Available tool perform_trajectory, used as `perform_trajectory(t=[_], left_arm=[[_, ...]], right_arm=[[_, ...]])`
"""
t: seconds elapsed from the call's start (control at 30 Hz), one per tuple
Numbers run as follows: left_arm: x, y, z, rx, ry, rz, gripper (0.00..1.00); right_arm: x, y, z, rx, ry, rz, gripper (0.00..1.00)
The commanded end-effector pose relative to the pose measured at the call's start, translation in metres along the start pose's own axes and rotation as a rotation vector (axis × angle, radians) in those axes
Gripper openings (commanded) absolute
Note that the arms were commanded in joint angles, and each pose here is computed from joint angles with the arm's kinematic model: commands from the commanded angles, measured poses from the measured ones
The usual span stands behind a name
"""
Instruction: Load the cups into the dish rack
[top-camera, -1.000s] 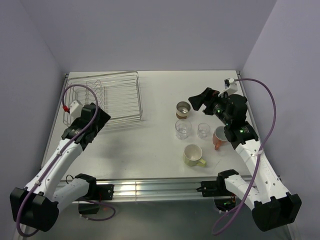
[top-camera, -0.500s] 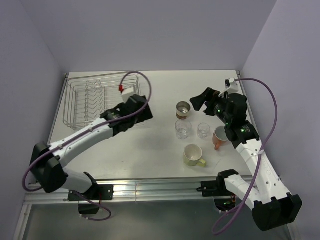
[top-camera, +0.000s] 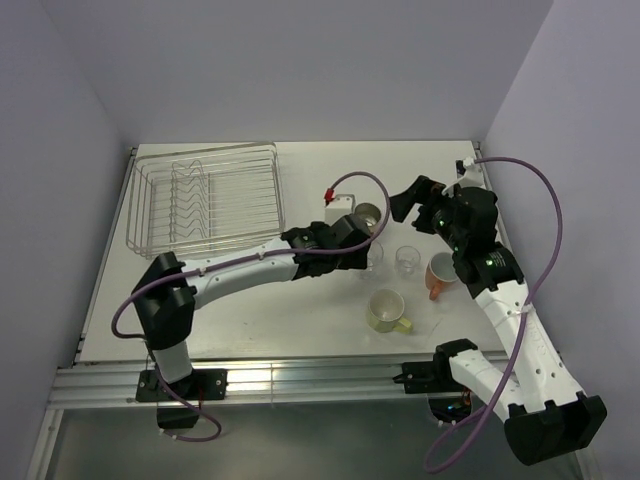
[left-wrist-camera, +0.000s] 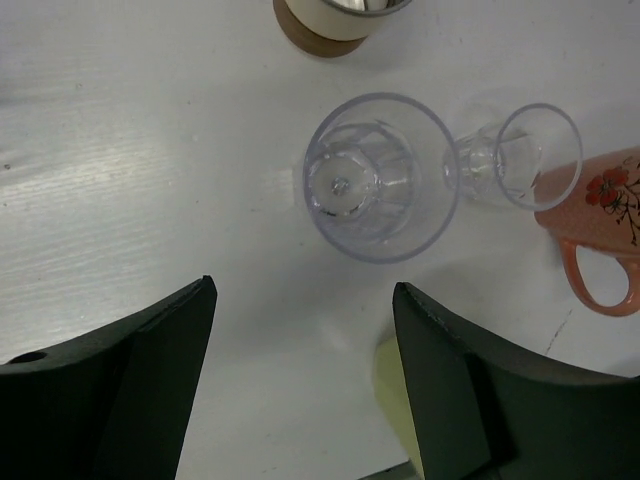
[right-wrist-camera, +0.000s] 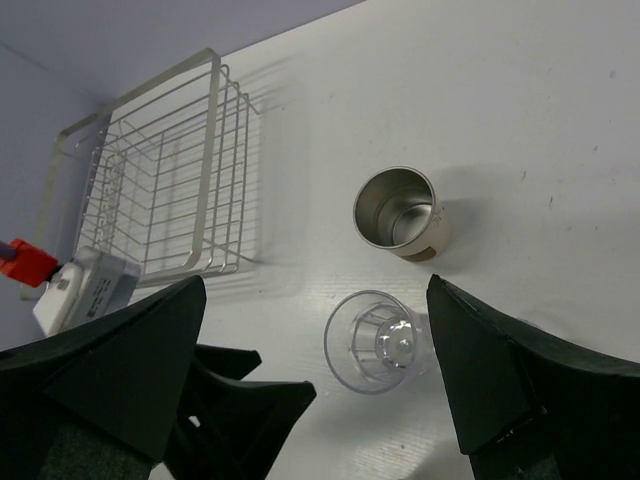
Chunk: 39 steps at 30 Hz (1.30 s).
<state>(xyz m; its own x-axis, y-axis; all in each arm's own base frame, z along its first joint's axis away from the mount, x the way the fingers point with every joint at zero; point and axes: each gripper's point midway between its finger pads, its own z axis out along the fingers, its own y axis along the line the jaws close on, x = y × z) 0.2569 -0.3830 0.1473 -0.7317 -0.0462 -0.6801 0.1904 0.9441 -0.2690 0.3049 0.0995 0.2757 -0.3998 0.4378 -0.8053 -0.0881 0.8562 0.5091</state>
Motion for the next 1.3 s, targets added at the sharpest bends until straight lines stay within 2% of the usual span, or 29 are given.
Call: perform_trajectory(t=[0.0,0.13,0.4,0.87,1.0,1.03,1.13,1.27], left_arm=[[-0.022,-0.018,0.005,0.014,-0.043,-0.006,0.77],[-0.016,-0.017,0.031,-0.056,-0.018,0.029,0.76],[-0.010,-0.006,0.058,-0.084,0.021,0.005,0.69],[0.012,0.008,0.092,-0.075,0.123,0.029,0.46],[0.016,0.008,0.094,-0.065,0.133,0.028,0.30],[0.016,0.007,0.094,-0.059,0.135,0.027,0.20],[0.013,0.005,0.089,-0.049,0.129,0.026,0.00],[0.004,0.000,0.079,-0.019,0.116,0.023,0.00]], right_arm=[[-0.030,0.009,-0.015,-0.002,-0.088,-0.028,0.99],[-0.033,0.007,-0.018,0.015,-0.093,-0.036,0.99],[-0.034,0.004,-0.021,0.033,-0.098,-0.040,0.99],[-0.033,0.002,-0.021,0.040,-0.095,-0.038,0.99],[-0.033,0.002,-0.022,0.045,-0.094,-0.038,0.99],[-0.033,0.002,-0.023,0.044,-0.095,-0.038,0.99],[-0.033,0.001,-0.023,0.047,-0.095,-0.039,0.99],[-0.036,0.002,-0.024,0.053,-0.098,-0.039,0.98]])
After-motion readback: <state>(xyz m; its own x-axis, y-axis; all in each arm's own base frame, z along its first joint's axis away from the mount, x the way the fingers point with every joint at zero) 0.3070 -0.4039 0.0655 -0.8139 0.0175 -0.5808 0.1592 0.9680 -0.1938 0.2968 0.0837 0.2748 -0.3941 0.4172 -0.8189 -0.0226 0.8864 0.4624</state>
